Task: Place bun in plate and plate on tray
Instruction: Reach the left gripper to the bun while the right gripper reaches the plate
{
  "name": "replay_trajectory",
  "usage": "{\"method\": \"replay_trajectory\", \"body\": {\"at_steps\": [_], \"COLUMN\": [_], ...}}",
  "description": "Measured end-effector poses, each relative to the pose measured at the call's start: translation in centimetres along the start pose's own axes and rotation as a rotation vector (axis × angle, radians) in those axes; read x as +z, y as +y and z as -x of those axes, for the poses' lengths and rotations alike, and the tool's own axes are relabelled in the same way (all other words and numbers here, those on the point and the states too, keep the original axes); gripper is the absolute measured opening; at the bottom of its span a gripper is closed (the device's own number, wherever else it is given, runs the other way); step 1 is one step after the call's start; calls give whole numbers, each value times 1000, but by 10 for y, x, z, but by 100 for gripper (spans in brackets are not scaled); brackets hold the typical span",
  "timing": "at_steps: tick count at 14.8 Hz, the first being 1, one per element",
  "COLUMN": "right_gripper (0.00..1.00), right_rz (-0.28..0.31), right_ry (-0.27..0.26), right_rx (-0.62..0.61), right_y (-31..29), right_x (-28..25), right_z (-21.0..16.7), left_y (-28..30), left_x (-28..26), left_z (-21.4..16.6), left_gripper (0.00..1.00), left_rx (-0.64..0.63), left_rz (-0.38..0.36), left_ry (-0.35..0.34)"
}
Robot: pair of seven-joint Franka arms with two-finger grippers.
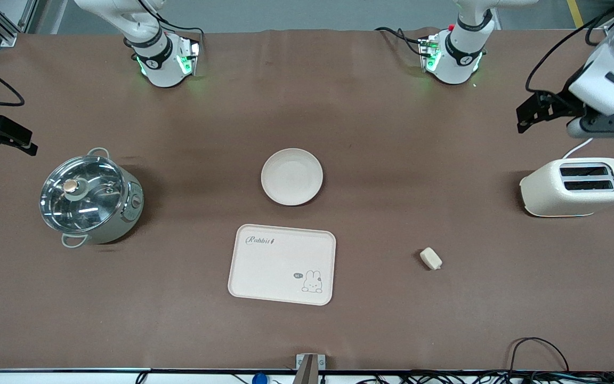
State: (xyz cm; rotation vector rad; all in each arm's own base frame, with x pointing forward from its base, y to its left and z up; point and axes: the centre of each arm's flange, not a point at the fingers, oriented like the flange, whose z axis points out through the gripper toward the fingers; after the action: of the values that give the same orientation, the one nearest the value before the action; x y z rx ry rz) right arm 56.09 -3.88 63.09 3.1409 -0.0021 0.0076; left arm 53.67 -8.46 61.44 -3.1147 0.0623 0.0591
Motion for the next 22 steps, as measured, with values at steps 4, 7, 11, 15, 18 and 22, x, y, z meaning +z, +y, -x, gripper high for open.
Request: {"method": "replay_trajectory", "body": {"at_steps": [4, 7, 11, 15, 18, 22], "right_gripper": [100, 100, 100, 100, 100, 100], "right_rz": [-9, -21, -111, -143, -186, -193], "right_ry": [-46, -66, -78, -98, -90, -83], "right_rx": [1, -12, -15, -35, -36, -5], "right_y": [0, -8, -29, -59, -85, -110], "right_x": [21, 49, 107, 170, 217, 269], "right_z": [2, 2, 10, 27, 48, 73], "left_y": [10, 12, 17, 34, 62, 99], "left_x": [53, 93, 168, 240, 286, 344], "left_z": [-39, -64, -96, -121, -135, -147], "left_gripper": [100, 100, 100, 100, 100, 100], "left_rx": [14, 10, -96, -256, -395, -494], "left_rz": [7, 14, 24, 36, 59, 108], "left_ry": [-34, -42, -47, -40, -2, 67]}}
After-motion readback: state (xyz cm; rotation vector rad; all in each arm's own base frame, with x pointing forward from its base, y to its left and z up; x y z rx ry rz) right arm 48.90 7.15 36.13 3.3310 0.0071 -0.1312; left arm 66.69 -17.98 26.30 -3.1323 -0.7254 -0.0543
